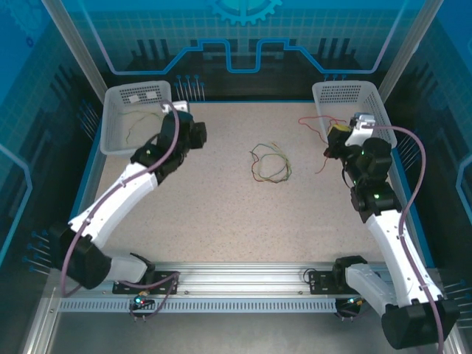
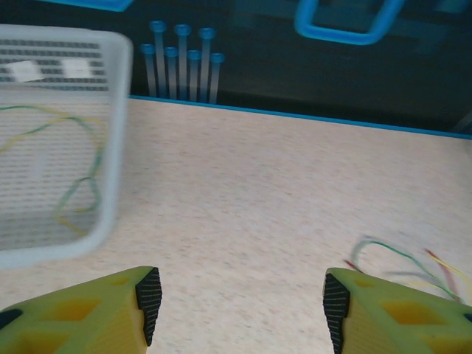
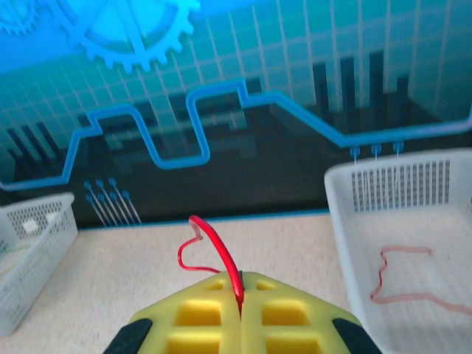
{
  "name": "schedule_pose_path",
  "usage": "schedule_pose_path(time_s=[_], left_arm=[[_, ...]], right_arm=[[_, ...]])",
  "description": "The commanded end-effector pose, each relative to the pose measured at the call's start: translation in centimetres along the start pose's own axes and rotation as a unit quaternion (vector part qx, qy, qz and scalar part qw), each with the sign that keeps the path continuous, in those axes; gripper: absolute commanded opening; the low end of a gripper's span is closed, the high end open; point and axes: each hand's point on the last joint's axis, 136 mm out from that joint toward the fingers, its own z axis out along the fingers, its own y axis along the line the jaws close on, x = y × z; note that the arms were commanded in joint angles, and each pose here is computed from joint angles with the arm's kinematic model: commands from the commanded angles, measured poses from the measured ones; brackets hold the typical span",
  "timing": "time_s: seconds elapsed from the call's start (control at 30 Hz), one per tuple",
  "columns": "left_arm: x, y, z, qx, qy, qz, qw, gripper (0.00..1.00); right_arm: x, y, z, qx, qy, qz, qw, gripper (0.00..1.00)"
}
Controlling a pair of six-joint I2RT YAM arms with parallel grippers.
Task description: Untangle the cables
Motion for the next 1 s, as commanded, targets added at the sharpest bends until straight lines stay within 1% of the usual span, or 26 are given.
schedule_pose_path(time_s=[0.0, 0.1, 0.17, 0.27, 0.33, 0.4, 0.43, 0.5, 0.57, 0.77, 0.97], left_arm=[[1.0, -3.7, -1.2, 0.063, -0.024, -0.019, 0.998, 0.62], [4.5, -6.9, -2.3, 0.094, -0.007, 0.023, 0.995, 0.62], [6.5, -8.8, -2.7, 0.126, 0.005, 0.036, 0.991, 0.62], [8.4, -10.2, -3.0, 0.143, 0.017, 0.041, 0.989, 0.62], [9.3, -11.9, -3.4, 0.182, 0.023, 0.046, 0.982, 0.62], [10.2, -14.2, -4.3, 0.226, 0.019, 0.069, 0.971, 0.62], [10.7, -15.2, -4.6, 0.244, 0.018, 0.08, 0.966, 0.63], [11.7, -16.8, -5.1, 0.274, 0.02, 0.094, 0.957, 0.64], [12.6, -17.9, -5.3, 0.292, 0.027, 0.102, 0.951, 0.64], [13.5, -18.7, -4.4, 0.292, 0.029, 0.099, 0.951, 0.65], [13.8, -17.8, -3.4, 0.263, 0.022, 0.095, 0.96, 0.65]], right_arm=[[-6.0, -0.5, 0.4, 0.016, -0.094, -0.023, 0.995, 0.0], [-7.8, -1.9, 2.2, 0.026, -0.127, -0.028, 0.991, 0.0], [-8.3, -3.3, 3.3, 0.04, -0.141, -0.025, 0.989, 0.0], [-8.8, -6.6, 4.4, 0.074, -0.167, -0.013, 0.983, 0.0], [-8.6, -9.3, 5.0, 0.095, -0.183, 0.006, 0.978, 0.0], [-8.0, -12.1, 6.3, 0.101, -0.185, 0.031, 0.977, 0.0], [-7.8, -12.9, 6.7, 0.105, -0.182, 0.035, 0.977, 0.0], [-6.5, -14.9, 8.6, 0.114, -0.152, 0.044, 0.981, 0.0], [-5.1, -16.0, 10.0, 0.109, -0.133, 0.048, 0.984, 0.0], [0.1, -19.0, 13.3, 0.122, -0.073, 0.066, 0.988, 0.0], [5.5, -20.5, 15.6, 0.121, -0.005, 0.097, 0.988, 0.0]])
